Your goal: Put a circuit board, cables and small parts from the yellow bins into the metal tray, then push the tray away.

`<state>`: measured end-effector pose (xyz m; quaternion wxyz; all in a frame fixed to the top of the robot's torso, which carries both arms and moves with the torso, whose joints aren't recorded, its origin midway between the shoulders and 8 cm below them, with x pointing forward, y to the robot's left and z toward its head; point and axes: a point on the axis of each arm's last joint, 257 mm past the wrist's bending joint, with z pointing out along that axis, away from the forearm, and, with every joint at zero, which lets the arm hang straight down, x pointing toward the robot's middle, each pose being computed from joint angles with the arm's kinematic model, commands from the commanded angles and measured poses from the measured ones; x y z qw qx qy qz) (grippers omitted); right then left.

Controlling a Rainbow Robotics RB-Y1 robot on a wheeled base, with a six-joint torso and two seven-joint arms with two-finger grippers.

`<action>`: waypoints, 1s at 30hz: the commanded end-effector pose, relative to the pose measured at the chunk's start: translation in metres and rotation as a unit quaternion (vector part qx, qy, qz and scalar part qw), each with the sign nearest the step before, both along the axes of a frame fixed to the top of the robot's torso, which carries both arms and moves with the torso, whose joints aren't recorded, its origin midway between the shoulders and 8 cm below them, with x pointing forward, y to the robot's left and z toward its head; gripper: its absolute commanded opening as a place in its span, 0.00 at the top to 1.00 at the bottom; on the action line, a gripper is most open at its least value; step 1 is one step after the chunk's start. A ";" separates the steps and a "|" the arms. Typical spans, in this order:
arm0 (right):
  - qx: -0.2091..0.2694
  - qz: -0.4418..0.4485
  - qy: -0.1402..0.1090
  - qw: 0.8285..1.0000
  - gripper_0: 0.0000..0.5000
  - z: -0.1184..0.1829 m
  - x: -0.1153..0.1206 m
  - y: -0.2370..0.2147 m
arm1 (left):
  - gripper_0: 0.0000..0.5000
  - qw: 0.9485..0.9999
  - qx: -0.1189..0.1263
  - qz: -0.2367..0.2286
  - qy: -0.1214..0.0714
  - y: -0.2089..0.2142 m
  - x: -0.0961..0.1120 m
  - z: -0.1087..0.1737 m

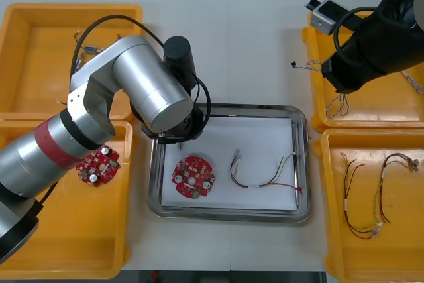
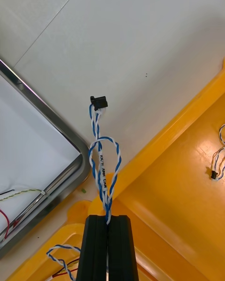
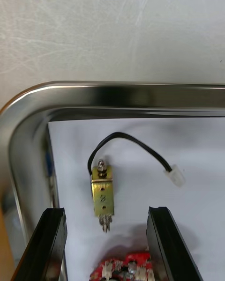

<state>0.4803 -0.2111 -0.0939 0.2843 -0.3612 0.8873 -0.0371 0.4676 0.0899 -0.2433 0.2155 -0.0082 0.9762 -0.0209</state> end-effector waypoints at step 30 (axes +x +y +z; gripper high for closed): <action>-0.174 0.308 -0.001 0.935 1.00 -0.065 -0.042 0.110 | 0.00 0.989 -0.058 0.127 -0.038 0.132 0.019 0.148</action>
